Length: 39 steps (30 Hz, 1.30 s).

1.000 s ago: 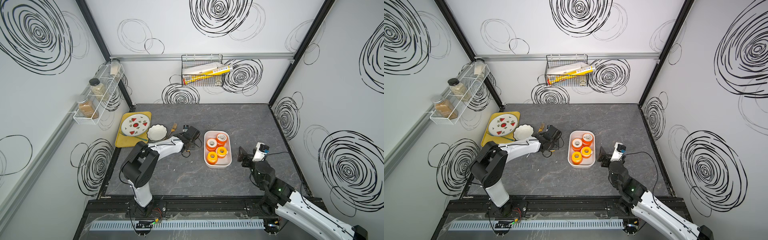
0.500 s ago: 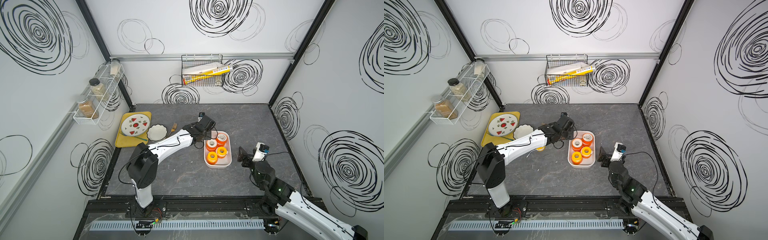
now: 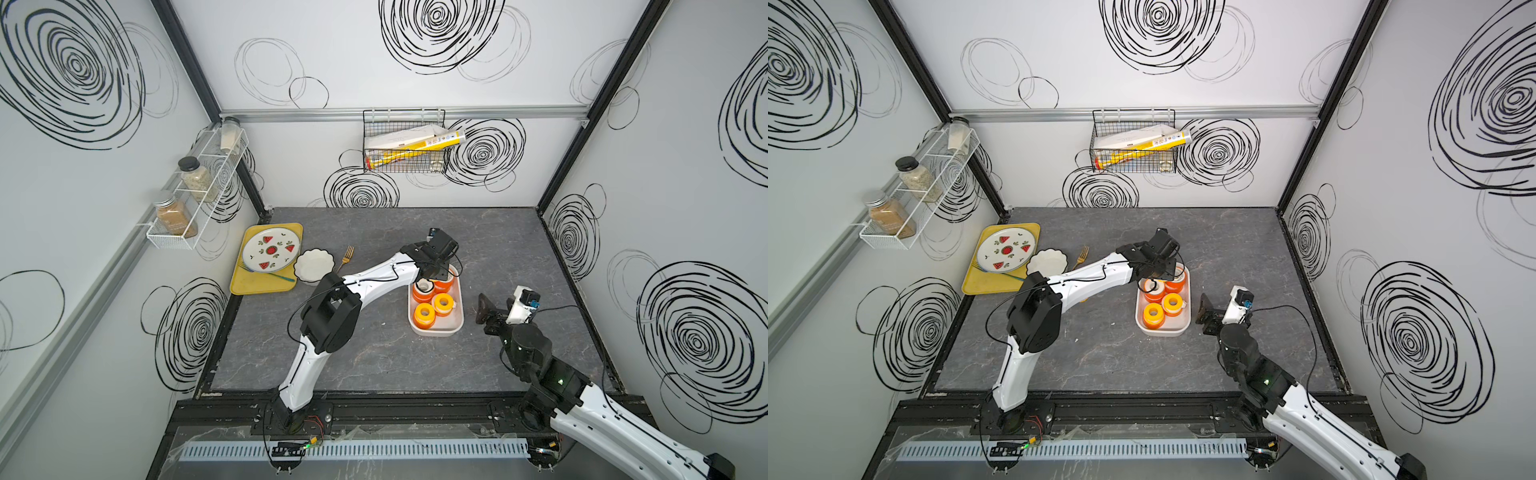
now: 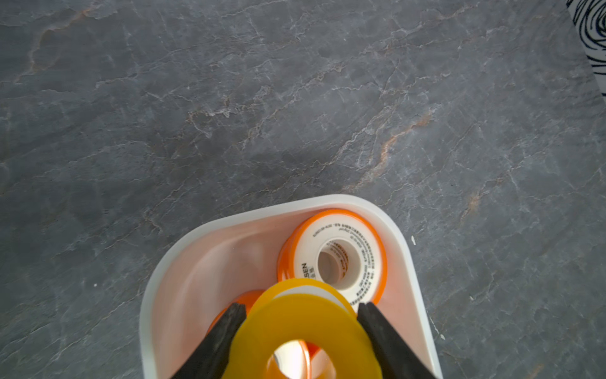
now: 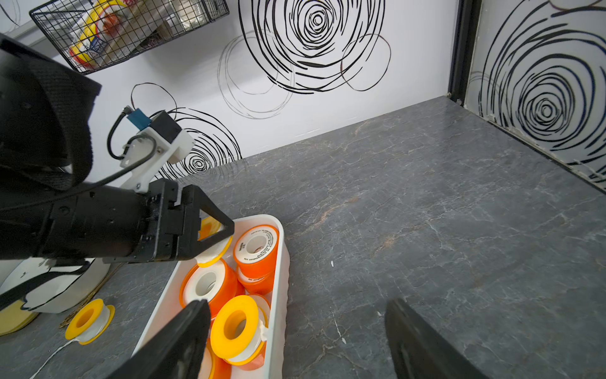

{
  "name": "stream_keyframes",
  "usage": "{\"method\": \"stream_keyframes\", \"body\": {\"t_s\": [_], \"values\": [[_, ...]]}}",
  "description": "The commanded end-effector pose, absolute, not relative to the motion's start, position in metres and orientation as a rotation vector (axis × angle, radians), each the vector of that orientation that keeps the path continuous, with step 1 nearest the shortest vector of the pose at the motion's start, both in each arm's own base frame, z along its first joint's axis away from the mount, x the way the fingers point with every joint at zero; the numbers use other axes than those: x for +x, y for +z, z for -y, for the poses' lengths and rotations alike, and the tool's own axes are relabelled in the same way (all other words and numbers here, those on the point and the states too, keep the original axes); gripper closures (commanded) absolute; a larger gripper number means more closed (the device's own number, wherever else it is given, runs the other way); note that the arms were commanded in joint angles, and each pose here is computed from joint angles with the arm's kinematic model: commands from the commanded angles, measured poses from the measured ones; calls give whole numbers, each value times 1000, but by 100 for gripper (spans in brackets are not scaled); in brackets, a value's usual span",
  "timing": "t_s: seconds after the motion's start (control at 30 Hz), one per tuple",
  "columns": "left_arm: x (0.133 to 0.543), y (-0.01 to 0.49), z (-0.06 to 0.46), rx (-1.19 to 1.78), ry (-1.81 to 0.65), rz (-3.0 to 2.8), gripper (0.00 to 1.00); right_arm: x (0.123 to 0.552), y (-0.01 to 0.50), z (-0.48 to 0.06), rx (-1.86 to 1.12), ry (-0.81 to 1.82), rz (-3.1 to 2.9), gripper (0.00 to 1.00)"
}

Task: Put the sealing tape into the storage box
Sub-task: Place the sealing tape in the storage box.

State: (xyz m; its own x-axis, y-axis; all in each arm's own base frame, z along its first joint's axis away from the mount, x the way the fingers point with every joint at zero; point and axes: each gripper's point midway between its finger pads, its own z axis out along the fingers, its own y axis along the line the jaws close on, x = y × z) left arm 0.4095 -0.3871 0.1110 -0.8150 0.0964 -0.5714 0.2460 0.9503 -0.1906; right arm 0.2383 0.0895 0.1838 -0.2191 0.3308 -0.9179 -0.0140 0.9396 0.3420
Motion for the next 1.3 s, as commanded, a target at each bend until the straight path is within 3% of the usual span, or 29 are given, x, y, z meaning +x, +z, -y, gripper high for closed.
{"method": "stream_keyframes", "body": {"t_s": [0.0,0.7,0.93,1.27], "values": [[418,120,400,269,-372,-2485,42,239,183,-85,260,309,-1758,12],[438,92,425,314,-362,-2490,40,240,183,-87,254,307,-1764,12],[439,89,423,313,-344,-2495,26,240,183,-86,256,309,-1762,12],[436,123,422,313,-384,-2454,24,239,183,-86,256,310,-1762,12]]}}
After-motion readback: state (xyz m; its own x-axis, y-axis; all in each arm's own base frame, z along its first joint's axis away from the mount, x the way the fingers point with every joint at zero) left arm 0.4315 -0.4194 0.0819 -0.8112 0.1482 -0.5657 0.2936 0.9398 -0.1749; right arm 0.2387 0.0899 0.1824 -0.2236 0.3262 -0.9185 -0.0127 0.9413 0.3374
